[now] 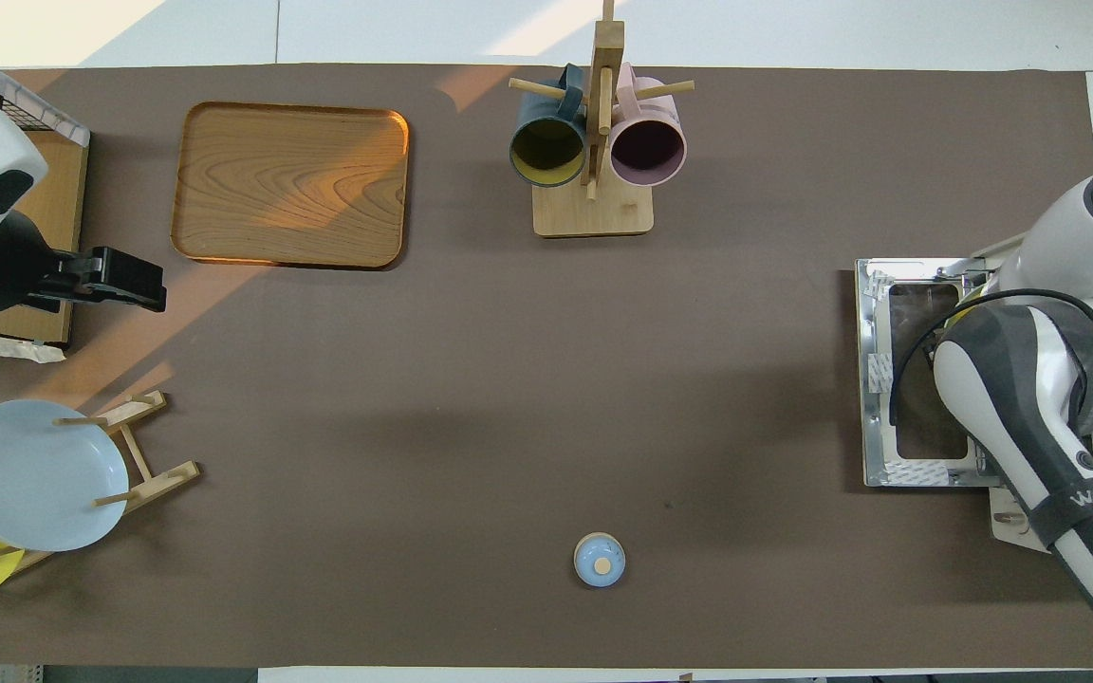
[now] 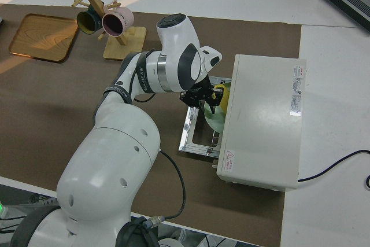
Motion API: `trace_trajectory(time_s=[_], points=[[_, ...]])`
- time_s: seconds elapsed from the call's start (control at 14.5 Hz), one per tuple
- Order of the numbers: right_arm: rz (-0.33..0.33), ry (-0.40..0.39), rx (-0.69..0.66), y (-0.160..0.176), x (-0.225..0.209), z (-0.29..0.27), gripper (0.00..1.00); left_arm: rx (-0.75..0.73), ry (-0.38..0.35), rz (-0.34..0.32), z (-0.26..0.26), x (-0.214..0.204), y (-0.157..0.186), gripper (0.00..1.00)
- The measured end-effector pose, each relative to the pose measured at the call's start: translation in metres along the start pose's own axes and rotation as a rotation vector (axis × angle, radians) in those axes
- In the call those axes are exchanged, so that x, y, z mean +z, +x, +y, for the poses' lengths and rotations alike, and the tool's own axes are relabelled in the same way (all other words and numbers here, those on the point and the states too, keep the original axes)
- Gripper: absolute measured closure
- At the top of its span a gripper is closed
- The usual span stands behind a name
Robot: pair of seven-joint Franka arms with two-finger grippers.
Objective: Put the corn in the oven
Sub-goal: 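Open the right gripper inside the oven and pull it back out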
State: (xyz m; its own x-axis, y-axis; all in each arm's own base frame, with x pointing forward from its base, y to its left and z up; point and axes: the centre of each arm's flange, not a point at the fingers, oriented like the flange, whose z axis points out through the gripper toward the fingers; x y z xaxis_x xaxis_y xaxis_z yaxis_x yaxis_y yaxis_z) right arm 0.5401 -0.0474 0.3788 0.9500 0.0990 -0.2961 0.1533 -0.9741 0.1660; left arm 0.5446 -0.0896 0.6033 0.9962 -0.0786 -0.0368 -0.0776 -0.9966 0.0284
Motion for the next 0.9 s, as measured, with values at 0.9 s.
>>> trace_trajectory(time_s=[0.9], points=[[0.149, 0.109, 0.093, 0.036, 0.033, -0.107, 0.99, 0.0, 0.0, 0.0, 0.0, 0.0, 0.0, 0.0]])
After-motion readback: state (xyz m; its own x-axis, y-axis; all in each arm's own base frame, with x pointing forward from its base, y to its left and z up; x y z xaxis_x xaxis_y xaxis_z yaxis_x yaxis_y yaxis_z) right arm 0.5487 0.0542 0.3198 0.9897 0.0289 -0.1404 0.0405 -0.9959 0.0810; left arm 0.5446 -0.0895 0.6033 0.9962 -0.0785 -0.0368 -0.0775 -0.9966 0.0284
